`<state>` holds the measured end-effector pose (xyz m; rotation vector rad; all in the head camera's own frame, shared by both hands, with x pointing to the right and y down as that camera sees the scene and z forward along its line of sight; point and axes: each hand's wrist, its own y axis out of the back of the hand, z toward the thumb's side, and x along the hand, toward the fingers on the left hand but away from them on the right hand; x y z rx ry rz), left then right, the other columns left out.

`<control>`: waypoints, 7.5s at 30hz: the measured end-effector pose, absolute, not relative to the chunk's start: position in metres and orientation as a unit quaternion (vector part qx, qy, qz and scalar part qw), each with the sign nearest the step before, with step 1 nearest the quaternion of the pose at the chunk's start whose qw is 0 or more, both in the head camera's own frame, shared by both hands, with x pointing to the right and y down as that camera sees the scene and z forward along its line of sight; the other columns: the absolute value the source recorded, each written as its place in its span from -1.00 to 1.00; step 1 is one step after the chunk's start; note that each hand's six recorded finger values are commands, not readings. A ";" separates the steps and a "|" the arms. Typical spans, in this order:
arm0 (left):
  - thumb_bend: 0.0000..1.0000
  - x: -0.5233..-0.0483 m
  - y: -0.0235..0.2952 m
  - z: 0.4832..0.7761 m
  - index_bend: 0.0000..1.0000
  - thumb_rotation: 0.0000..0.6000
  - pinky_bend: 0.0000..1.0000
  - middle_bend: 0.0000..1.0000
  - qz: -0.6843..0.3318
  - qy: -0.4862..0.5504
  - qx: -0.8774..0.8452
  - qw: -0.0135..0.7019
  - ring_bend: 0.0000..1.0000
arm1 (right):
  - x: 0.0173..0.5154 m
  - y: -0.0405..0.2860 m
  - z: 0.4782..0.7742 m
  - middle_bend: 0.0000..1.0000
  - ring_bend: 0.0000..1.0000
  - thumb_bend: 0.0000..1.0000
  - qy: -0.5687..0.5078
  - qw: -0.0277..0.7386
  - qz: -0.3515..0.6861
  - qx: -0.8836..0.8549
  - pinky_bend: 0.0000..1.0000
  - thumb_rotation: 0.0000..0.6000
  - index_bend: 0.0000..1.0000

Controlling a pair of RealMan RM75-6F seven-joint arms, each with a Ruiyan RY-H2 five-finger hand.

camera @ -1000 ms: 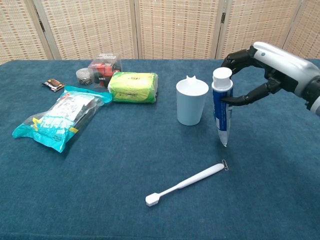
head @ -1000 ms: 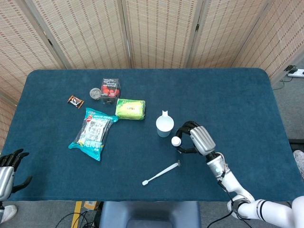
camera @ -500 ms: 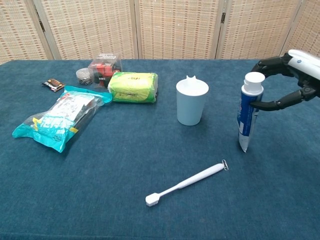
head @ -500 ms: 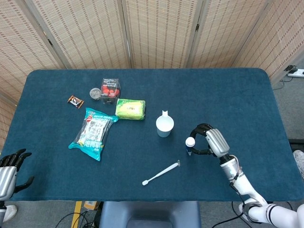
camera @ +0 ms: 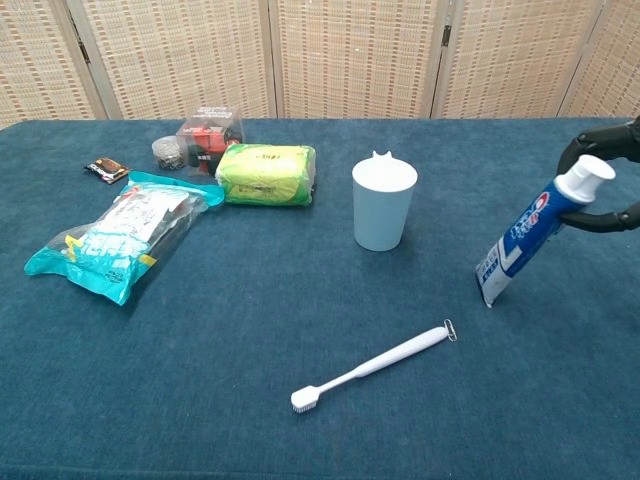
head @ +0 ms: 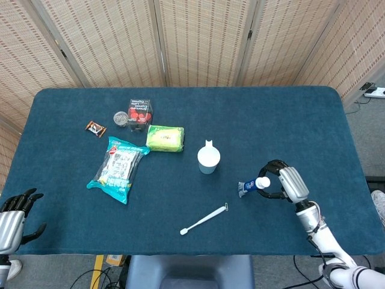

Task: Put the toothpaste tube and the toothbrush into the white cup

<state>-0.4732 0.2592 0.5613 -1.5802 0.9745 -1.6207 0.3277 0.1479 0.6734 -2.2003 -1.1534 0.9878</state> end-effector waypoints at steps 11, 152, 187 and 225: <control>-0.37 -0.473 0.260 0.564 -0.56 1.00 -0.62 -0.70 -0.625 0.369 -0.604 0.330 -0.62 | 0.382 0.147 0.649 -0.79 -0.92 -0.16 -0.370 0.246 0.437 -0.783 -0.82 1.00 -1.00; -0.37 -0.497 0.271 0.561 -0.57 1.00 -0.62 -0.75 -0.648 0.378 -0.589 0.301 -0.62 | 0.161 0.043 0.685 0.03 -0.33 0.00 -0.490 0.145 0.286 -0.811 -0.49 1.00 0.34; -0.37 -0.502 0.277 0.567 -0.58 1.00 -0.62 -0.78 -0.660 0.367 -0.590 0.285 -0.62 | 0.176 0.065 0.731 -0.56 -0.74 -0.58 -0.462 0.162 0.297 -0.820 -0.87 1.00 -0.97; -0.37 -0.482 0.263 0.565 -0.58 1.00 -0.62 -0.78 -0.646 0.360 -0.601 0.302 -0.62 | 0.210 0.160 0.628 -0.03 -0.19 -0.47 -0.261 0.344 0.273 -0.860 -0.03 1.00 -0.05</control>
